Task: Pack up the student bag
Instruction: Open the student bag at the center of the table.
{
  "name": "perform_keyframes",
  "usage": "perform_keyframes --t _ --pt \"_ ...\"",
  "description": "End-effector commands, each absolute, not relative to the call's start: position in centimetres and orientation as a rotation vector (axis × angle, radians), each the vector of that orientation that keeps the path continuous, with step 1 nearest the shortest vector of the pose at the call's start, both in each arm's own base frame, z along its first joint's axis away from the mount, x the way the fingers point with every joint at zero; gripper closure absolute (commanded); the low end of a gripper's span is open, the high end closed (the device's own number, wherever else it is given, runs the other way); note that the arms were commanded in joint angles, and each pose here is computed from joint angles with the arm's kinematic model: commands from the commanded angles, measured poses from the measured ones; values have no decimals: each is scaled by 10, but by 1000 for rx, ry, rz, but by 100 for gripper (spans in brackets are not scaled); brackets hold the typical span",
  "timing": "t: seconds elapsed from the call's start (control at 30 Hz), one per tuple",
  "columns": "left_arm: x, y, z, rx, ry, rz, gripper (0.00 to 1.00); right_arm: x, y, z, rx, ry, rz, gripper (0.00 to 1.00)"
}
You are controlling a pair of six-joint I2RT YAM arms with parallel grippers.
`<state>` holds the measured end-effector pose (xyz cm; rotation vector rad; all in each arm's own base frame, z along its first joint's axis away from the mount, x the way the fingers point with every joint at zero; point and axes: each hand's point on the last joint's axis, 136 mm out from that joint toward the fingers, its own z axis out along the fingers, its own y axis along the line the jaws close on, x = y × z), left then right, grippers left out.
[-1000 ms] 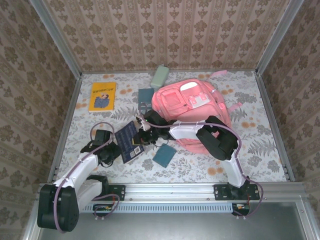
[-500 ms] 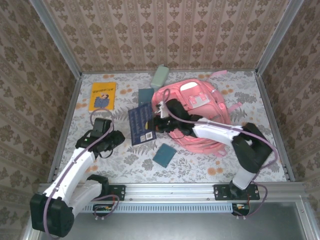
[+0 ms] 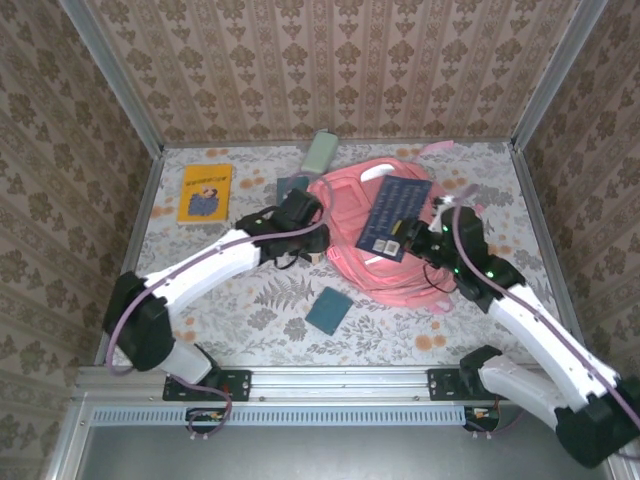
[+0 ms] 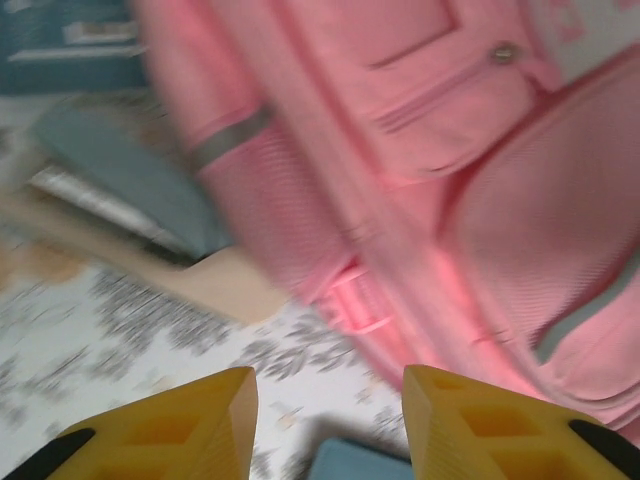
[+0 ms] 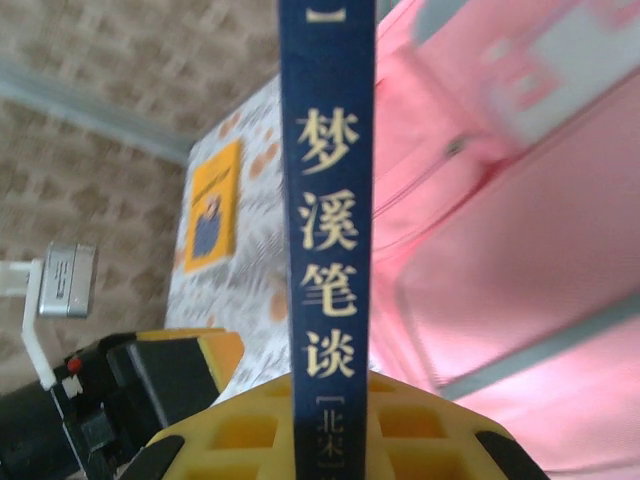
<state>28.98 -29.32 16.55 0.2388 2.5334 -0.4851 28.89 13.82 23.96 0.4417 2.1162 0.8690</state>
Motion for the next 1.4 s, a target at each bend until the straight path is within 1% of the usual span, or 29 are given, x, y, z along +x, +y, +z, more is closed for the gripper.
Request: perform_keyframes --t 0.0,0.17,0.27,0.47,0.67,1.0,1.07,1.1,1.13,1.2,1.23,1.37 --pt "296 -335 173 432 2460 -467 57 263 79 219 617 2129 612 100" --pt "289 -403 164 704 2428 -471 60 228 26 215 772 2072 444 100" --pt "279 -434 155 859 2406 -442 61 213 9 213 811 2074 364 100" --pt "258 -478 135 1089 2369 -415 61 190 -16 212 895 2049 247 100" --pt "237 -501 118 1268 2310 -335 61 179 -22 210 913 2040 223 100" --pt "244 -504 82 1350 2289 -127 58 178 -16 209 914 2049 267 100" --pt "249 -503 77 1352 2270 -44 62 178 -15 209 909 2046 275 100" --pt "251 -502 76 1352 2264 -14 65 179 -15 210 904 2047 279 100" --pt "254 -499 75 1342 2261 21 73 179 -14 210 901 2048 285 100" --pt "261 -496 82 1309 2247 68 96 180 -12 211 893 2047 295 100" --pt "264 -495 88 1294 2235 76 100 180 -11 212 888 2044 302 100" --pt "277 -492 132 1196 2195 37 100 187 -4 218 841 2033 349 100"
